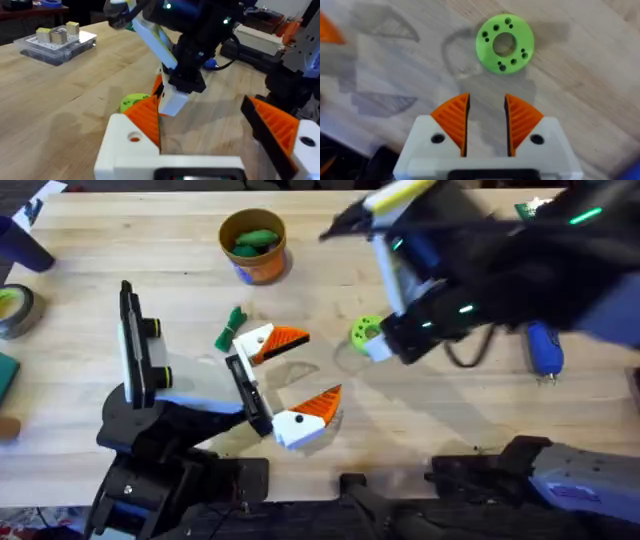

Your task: Pick up the gripper from the table and insert it into the empty holder that is missing its gripper. Then pick up a screw, insert it into the mounting hole, and use the screwdriver to tighten it. Finally, clean up the table by picking up the vegetable and placing it into the bucket.

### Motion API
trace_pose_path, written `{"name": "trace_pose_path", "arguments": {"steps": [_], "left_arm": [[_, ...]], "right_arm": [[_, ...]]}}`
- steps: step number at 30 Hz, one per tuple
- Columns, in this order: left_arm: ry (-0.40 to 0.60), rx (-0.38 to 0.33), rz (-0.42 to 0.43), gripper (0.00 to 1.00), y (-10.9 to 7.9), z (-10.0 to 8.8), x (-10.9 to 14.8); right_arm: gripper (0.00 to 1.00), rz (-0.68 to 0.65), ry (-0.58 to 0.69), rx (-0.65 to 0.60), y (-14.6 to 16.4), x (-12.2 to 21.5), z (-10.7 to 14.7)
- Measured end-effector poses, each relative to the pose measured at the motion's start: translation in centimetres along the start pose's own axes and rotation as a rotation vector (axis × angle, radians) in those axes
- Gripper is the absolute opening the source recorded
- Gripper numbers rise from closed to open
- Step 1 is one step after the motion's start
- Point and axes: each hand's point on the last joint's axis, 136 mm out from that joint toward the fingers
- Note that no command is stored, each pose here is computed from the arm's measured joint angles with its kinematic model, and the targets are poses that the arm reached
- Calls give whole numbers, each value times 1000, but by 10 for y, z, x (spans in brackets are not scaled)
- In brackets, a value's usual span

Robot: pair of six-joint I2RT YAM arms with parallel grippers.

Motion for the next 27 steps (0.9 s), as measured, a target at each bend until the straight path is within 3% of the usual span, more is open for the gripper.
{"name": "trace_pose_path", "arguments": {"steps": [4,9,27], "left_arm": [[0,0,0,994,0,0,0],[0,0,0,994,0,0,0],[0,0,0,994,0,0,0]], "right_arm": [[402,-1,28,-2,3,-43,4],[402,45,69,1,-4,-68,7],[402,129,81,-2,-20,-81,4]]}}
Point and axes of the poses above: each hand's point on the last joint's axis, 136 mm out from that joint toward the fingers, its own x axis back along the fingers, its own y axis along the line the jaws close on, z = x × y, and after that the axes turned 13 degrees about x, right-handed
